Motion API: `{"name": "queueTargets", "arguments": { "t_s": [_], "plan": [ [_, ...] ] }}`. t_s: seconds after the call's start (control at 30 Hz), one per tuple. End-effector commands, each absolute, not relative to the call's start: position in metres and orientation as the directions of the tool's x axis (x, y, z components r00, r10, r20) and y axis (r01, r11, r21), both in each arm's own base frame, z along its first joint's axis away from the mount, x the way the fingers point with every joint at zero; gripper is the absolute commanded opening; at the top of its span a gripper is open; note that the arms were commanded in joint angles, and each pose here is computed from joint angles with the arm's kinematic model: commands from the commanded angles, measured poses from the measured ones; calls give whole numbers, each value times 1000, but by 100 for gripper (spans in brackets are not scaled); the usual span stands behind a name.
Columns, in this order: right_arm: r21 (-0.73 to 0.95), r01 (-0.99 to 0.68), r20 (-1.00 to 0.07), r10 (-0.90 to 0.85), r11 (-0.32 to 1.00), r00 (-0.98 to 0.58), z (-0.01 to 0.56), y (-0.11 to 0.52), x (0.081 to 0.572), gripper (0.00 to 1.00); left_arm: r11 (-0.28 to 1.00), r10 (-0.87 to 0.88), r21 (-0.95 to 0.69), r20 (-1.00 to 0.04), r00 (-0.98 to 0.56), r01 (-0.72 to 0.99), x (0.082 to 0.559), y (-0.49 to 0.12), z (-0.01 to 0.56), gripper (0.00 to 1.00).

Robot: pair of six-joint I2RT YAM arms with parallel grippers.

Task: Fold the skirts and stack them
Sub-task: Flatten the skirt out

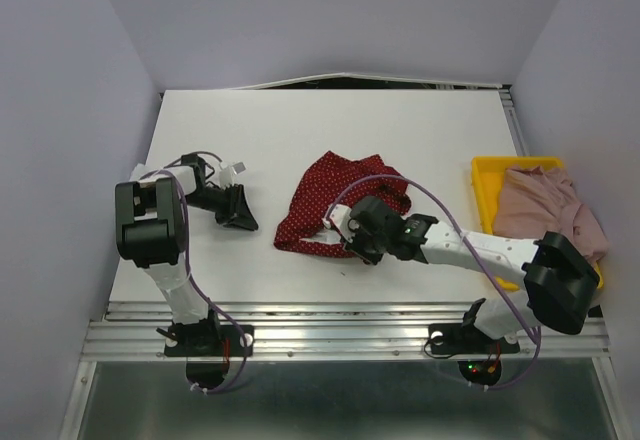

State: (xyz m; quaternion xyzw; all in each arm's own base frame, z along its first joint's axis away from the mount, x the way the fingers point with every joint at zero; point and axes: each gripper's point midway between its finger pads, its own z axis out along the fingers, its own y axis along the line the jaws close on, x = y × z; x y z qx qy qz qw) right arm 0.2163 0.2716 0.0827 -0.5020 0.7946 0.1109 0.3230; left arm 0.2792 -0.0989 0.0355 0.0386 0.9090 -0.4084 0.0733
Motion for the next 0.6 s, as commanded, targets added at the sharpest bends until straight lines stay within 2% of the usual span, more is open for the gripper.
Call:
{"name": "queueTargets", "arguments": {
  "t_s": [0.0,0.03,0.07,0.1,0.13,0.17,0.23,0.27,0.33,0.37,0.47,0.57],
  "plan": [
    [-46,-933,-521,-805,357,-283,64,245,177,7,734,119,-602,-344,-931,316,302,-67,52,35],
    [-15,-939,-531,-798,345,-284,68,250,173,20,726,157,-570,-409,-899,386,304,-70,71,40],
    [3,-936,-532,-793,351,-299,70,251,171,44,719,193,-528,-472,-860,451,314,-71,88,45],
    [7,-934,-546,-782,356,-302,76,256,173,59,714,247,-459,-541,-804,528,319,-71,107,47],
    [11,-931,-552,-774,366,-311,78,257,173,67,710,274,-429,-562,-781,558,325,-74,113,48],
    [8,-923,-575,-754,385,-319,87,261,177,69,691,318,-357,-631,-708,629,334,-87,139,50],
    [11,-907,-599,-723,422,-344,97,260,184,69,705,326,-262,-706,-628,660,349,-100,167,52],
    [33,-889,-621,-688,456,-376,106,262,188,68,693,331,-244,-728,-600,678,351,-115,174,57],
    [66,-837,-644,-618,543,-452,117,249,208,67,669,352,-192,-769,-534,718,357,-150,185,60],
    [76,-797,-649,-577,600,-496,118,236,222,65,641,353,-207,-776,-523,739,352,-178,190,65],
    [106,-723,-666,-491,682,-561,126,214,238,62,650,368,-150,-796,-481,745,369,-210,194,66],
    [168,-595,-649,-367,786,-667,120,184,249,60,615,374,-164,-800,-468,771,379,-250,193,66]
  ]
}}
